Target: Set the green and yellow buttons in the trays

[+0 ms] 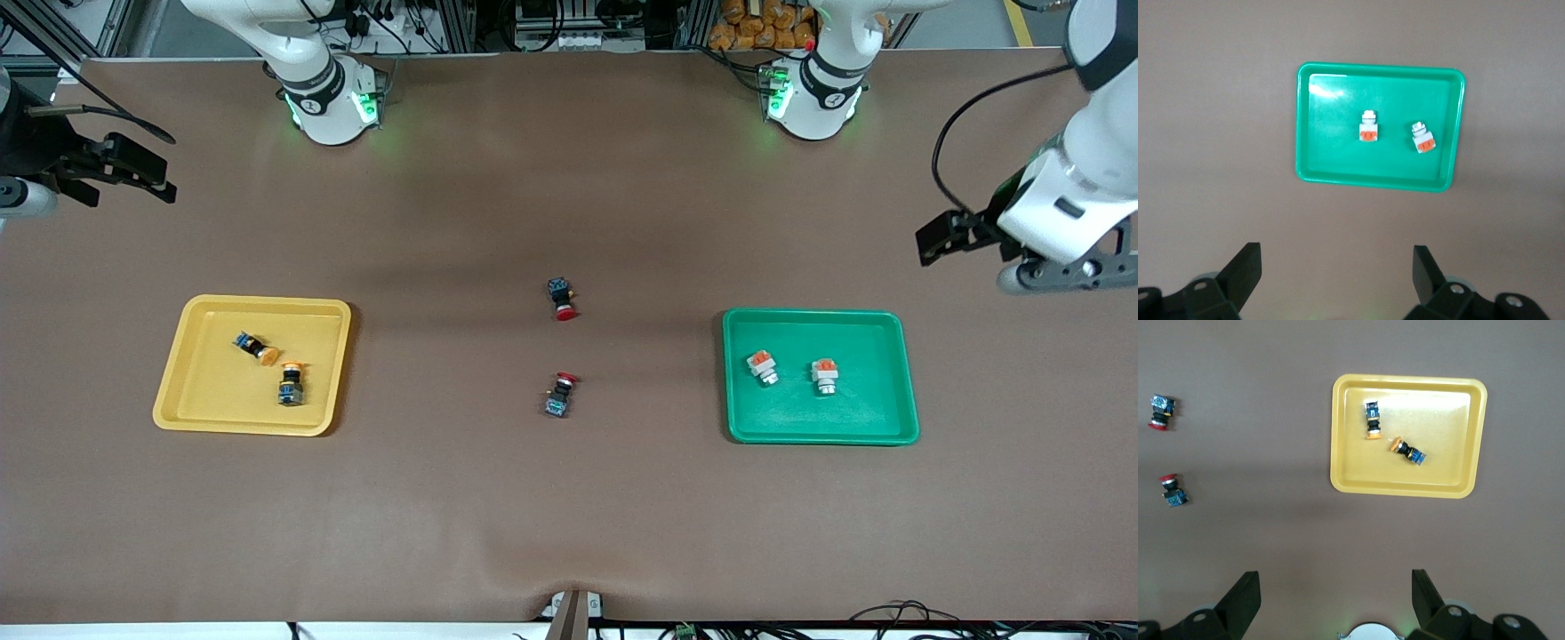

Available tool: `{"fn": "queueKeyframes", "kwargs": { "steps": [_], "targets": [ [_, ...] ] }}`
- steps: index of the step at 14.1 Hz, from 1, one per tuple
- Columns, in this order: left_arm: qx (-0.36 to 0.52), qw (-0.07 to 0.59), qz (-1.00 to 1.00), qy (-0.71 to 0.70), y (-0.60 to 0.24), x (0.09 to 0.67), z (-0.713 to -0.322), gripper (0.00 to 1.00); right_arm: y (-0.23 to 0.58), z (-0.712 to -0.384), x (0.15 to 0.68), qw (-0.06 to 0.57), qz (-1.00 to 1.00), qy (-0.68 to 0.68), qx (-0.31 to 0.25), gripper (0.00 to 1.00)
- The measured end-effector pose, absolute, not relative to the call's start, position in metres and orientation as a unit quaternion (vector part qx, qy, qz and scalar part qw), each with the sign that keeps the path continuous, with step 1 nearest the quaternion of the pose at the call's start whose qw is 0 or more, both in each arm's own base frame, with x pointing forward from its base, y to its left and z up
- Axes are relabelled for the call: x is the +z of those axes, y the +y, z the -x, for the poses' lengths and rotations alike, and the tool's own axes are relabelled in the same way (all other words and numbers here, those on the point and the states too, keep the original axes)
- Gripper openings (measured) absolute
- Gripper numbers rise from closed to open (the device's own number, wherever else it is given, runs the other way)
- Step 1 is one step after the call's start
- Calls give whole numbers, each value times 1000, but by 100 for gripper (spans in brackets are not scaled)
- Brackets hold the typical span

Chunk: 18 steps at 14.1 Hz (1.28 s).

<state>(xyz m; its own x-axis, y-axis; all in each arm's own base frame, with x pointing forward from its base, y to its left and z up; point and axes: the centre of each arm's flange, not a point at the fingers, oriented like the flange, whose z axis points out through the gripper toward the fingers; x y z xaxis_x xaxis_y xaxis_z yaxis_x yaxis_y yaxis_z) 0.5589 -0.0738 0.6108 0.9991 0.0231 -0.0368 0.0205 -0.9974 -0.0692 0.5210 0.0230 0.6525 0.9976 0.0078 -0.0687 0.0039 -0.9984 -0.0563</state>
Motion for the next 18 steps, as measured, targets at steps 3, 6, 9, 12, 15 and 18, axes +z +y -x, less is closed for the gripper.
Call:
{"fn": "queueKeyframes", "kwargs": {
  "steps": [3, 6, 9, 12, 15, 18],
  "targets": [
    [16, 37, 999, 0, -65, 643, -533, 100, 19, -524, 652, 29, 999, 1, 29, 100],
    [5, 28, 1000, 14, -50, 664, -519, 100, 18, -525, 658, 29, 999, 2, 21, 100],
    [6, 17, 1000, 15, -30, 666, -518, 100, 18, -526, 659, 29, 999, 2, 20, 100],
    [9, 18, 999, 36, -27, 665, -516, 100, 17, -527, 658, 29, 999, 3, 21, 100],
    [11, 19, 999, 47, -27, 663, -516, 100, 17, -527, 658, 29, 999, 3, 21, 100],
    [12, 19, 999, 47, -27, 663, -516, 100, 16, -527, 658, 29, 999, 4, 21, 100]
  ]
}}
